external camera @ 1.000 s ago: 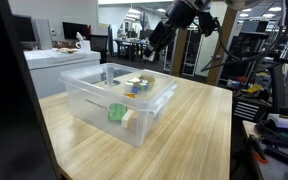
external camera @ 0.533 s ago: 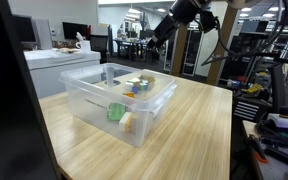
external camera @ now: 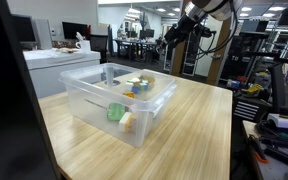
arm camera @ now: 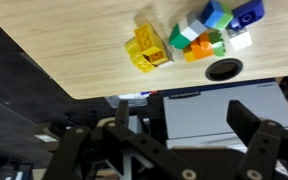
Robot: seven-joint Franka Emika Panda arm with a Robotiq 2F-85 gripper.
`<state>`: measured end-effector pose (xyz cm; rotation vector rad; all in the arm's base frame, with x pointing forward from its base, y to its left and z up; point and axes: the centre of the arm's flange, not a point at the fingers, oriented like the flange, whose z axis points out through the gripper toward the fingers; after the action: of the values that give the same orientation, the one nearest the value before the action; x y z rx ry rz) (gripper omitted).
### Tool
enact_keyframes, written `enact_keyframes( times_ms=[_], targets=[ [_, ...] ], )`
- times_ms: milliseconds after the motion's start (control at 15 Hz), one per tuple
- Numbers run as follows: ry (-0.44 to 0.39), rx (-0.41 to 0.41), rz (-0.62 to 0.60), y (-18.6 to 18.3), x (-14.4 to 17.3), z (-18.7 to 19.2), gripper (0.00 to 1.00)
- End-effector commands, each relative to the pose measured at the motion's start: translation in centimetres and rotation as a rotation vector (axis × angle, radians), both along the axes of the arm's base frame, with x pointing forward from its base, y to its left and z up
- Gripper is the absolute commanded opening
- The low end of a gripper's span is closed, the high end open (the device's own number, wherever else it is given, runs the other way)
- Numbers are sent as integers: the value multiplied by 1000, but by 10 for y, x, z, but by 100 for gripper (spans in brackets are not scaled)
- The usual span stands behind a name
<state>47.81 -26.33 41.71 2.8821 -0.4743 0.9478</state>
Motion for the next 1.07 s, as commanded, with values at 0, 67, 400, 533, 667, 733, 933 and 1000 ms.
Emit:
enact_keyframes(
  times_ms=[0, 67, 400, 533, 667, 733, 933, 1000],
  targets=[
    [41, -15, -153, -54, 25, -46, 100],
    [49, -19, -169, -59, 25, -54, 100],
    [123, -52, -193, -66, 41, -107, 100],
    [154, -76, -181, -64, 52, -130, 100],
    [172, -91, -169, -64, 63, -147, 100],
    [179, -99, -161, -63, 69, -155, 100],
    [181, -128, -116, -60, 87, -169, 100],
    [185, -139, -93, -58, 93, -172, 100]
  ],
)
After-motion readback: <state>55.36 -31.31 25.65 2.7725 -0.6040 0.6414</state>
